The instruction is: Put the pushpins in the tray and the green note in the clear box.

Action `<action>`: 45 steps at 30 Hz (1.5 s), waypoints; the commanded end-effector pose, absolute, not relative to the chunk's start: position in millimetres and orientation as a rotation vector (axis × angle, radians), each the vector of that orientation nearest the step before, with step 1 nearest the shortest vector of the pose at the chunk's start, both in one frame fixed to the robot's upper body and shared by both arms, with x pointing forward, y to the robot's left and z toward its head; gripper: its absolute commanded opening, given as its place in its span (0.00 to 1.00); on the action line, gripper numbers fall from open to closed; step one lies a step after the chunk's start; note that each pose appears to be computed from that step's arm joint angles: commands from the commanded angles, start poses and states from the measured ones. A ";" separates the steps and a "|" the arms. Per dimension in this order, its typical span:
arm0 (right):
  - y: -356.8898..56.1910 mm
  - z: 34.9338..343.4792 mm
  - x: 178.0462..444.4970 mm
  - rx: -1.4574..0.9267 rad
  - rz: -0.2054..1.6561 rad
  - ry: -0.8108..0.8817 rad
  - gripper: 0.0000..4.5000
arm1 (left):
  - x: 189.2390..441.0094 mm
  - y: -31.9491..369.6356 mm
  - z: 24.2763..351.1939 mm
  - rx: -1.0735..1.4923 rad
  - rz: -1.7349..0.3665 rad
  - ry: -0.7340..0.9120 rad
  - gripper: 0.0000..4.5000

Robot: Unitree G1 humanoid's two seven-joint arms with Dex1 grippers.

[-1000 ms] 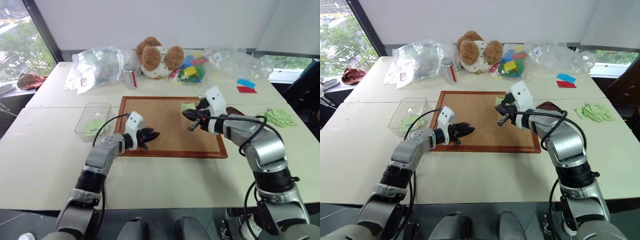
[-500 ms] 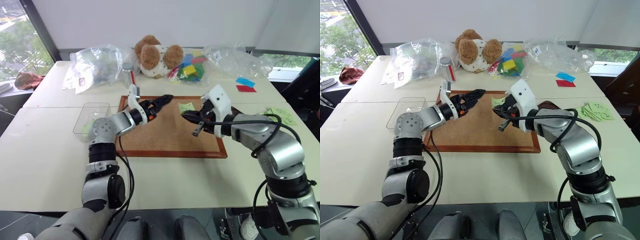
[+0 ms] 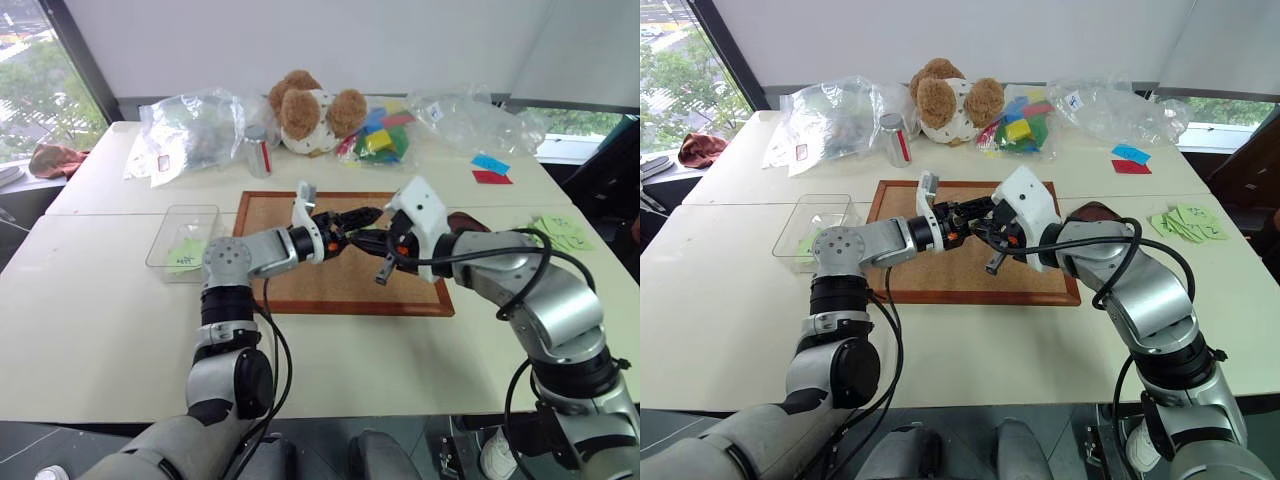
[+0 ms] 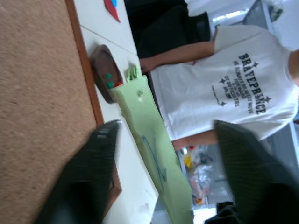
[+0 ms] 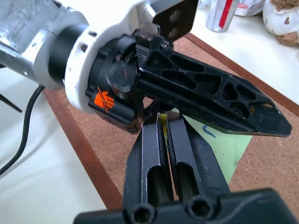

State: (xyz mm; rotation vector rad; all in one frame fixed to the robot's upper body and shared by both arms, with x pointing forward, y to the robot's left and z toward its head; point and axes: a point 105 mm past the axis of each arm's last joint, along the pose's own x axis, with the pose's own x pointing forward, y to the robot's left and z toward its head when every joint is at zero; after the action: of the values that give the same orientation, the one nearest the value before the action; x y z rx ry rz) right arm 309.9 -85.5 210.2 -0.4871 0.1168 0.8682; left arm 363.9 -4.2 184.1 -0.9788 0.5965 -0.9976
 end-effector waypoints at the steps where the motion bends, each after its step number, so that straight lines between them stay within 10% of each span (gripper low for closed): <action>1: -81.5 223.7 304.9 -0.514 0.877 0.053 0.00 | 361.3 -4.9 199.5 -0.980 -1.035 0.551 0.28; 4: -81.2 224.0 304.7 -0.513 0.877 0.051 0.00 | 360.8 -3.1 199.1 -0.990 -1.030 0.550 0.01; 23: -118.7 258.9 325.1 -0.449 0.706 0.020 0.00 | 381.3 25.8 179.0 -1.059 -0.849 0.503 0.01; 32: -250.5 217.4 399.0 -0.353 0.197 0.181 0.00 | 390.4 40.6 207.9 -1.145 -0.807 0.361 0.01; 45: -295.4 166.4 426.0 -0.267 0.080 0.281 0.00 | 386.8 48.0 210.2 -1.166 -0.771 0.326 0.01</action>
State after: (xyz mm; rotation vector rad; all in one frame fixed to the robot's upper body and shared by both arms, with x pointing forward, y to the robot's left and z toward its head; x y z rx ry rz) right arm 421.8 -294.2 150.6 -0.2644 0.3376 0.0869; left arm 390.1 49.6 197.2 -1.1813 0.3667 -0.7353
